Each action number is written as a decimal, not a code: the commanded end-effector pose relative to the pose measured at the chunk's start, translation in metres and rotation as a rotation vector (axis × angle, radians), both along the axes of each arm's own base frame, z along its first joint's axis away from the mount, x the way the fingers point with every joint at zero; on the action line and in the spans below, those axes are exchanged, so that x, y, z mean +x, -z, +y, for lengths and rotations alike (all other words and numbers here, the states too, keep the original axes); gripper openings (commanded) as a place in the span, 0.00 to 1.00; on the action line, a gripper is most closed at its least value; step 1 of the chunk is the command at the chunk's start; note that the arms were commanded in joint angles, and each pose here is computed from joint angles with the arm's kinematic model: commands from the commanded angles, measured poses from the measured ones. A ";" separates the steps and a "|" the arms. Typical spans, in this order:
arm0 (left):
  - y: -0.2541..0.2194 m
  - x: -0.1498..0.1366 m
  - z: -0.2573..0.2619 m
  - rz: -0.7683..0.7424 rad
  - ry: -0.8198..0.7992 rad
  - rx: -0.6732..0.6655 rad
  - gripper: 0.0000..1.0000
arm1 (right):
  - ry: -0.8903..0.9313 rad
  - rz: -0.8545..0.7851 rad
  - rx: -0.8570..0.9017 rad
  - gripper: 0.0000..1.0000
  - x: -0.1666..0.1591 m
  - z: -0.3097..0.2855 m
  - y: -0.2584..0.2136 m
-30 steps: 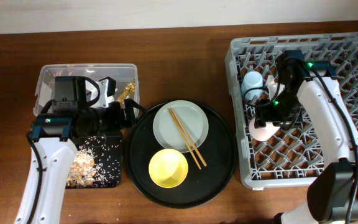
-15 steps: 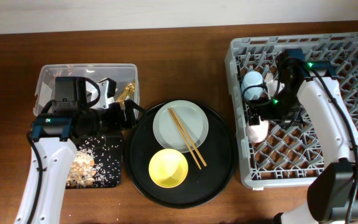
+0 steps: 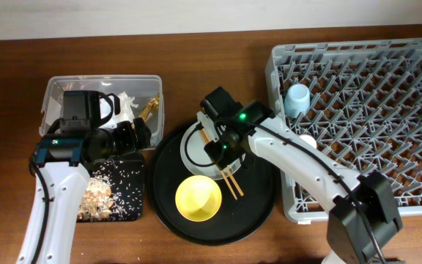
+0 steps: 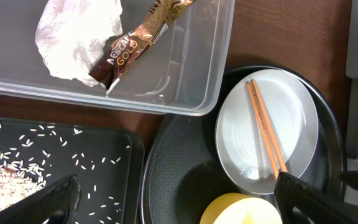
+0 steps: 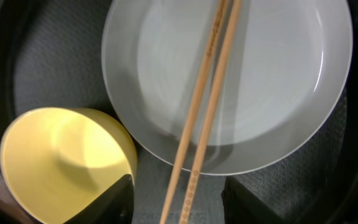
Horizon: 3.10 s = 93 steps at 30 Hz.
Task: Sort waste into correct bins and load items into the dishwasher rack
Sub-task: 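Grasp one chopstick from the white plate with the right gripper, then insert the chopstick upright into the dish rack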
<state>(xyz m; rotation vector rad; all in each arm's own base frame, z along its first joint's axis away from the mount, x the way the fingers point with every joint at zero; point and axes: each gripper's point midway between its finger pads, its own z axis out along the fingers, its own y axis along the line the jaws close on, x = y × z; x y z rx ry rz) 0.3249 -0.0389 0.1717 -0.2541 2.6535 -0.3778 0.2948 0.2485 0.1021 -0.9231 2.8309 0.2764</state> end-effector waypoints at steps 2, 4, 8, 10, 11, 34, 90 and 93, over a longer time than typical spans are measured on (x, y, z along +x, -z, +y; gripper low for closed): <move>0.000 0.001 0.004 -0.004 0.000 0.018 0.99 | 0.019 0.001 -0.038 0.39 0.004 -0.003 0.035; 0.000 0.001 0.004 -0.004 0.000 0.018 0.99 | 0.018 0.014 -0.047 0.24 0.000 -0.005 0.048; 0.000 0.001 0.004 -0.004 0.000 0.018 0.99 | 0.019 -0.001 -0.036 0.23 -0.001 -0.006 0.066; 0.000 0.001 0.004 -0.004 0.000 0.018 0.99 | 0.022 -0.016 -0.045 0.31 -0.002 -0.011 0.079; 0.000 0.001 0.004 -0.004 0.000 0.018 0.99 | 0.027 -0.028 -0.064 0.31 -0.001 -0.015 0.081; 0.000 0.001 0.004 -0.004 0.000 0.018 0.99 | 0.036 -0.041 -0.124 0.34 -0.002 -0.028 0.088; 0.000 0.001 0.004 -0.004 0.000 0.018 0.99 | 0.752 -0.172 -0.035 0.50 0.142 -0.268 -0.039; 0.000 0.001 0.004 -0.004 0.000 0.018 0.99 | 0.799 -0.156 -0.094 0.50 0.151 -0.293 -0.012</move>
